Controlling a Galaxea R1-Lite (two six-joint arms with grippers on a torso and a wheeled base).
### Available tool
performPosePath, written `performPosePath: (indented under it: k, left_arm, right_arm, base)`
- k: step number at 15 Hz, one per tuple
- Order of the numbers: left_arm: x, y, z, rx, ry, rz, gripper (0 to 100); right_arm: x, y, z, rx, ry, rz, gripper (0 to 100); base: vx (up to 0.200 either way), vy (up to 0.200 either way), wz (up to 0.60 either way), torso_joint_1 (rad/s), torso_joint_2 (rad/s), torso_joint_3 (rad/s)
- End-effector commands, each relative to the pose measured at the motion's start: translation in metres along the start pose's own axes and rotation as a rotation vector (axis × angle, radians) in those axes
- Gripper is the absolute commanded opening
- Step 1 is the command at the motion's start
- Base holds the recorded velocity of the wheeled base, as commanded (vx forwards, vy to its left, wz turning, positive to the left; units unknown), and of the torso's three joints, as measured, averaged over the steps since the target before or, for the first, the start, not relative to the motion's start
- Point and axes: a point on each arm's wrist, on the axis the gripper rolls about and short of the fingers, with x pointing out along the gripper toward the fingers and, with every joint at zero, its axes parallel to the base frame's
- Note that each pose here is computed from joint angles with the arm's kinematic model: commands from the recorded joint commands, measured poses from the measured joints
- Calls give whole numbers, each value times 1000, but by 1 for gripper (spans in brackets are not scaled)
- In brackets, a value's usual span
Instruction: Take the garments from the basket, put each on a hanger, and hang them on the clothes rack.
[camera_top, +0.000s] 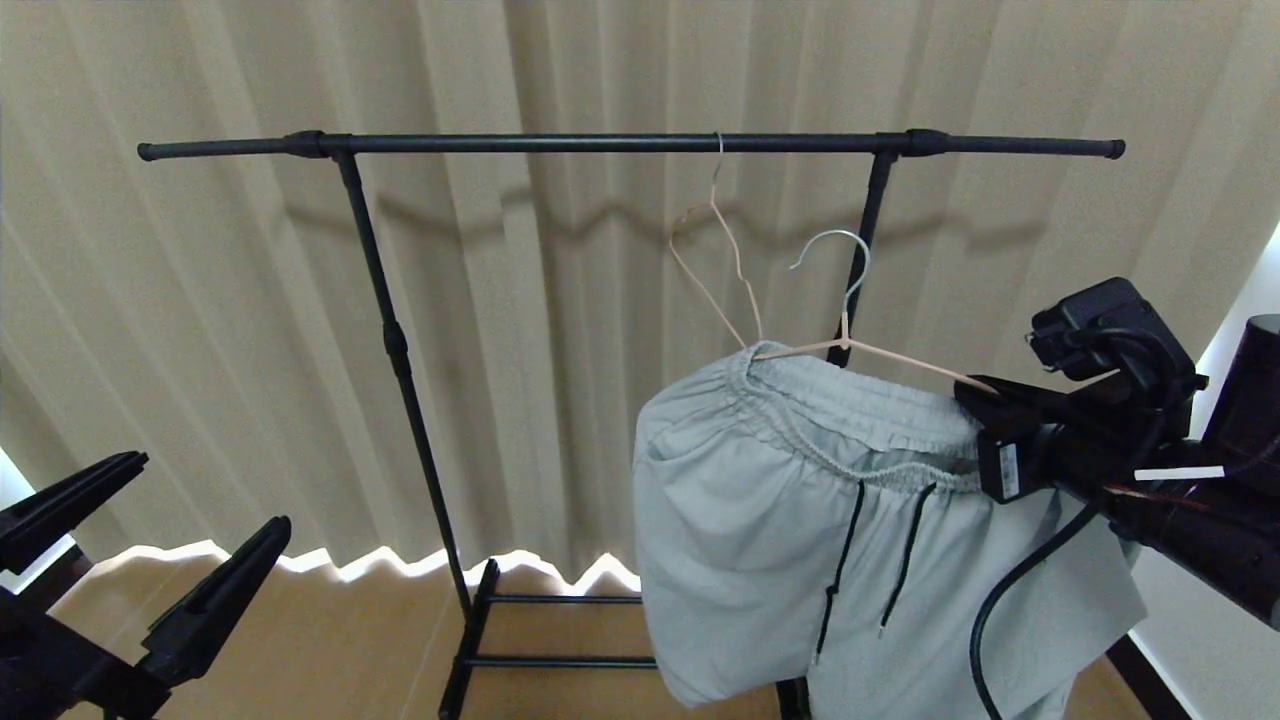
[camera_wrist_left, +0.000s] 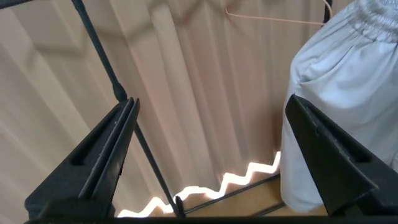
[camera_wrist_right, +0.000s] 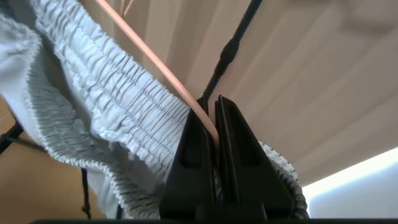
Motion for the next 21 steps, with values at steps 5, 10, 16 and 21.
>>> performPosePath:
  k: [5,10,16,21]
  left_arm:
    - [-1,0,0,0,-2,1,100]
    - [0,0,-1,-11,5,-1,100]
    - [-1,-1,-5,-15,51,-12,100]
    - [-1,-1,-6,-15,54,-13,100]
  right_arm:
    - [-3,-4,2,6,-12,-10,0]
    - [-3,-4,2,6,-16,-12,0]
    - [-4,-7,6,-32,-29,-24,0]
    - [-6,-15,-1,-74,-4,-67,0]
  base:
    - [0,200,0,3,3,4]
    - [0,0,0,0,0,0]
    - [100,0,0,-3,-2,2]
    - [200,0,0,5,3,3]
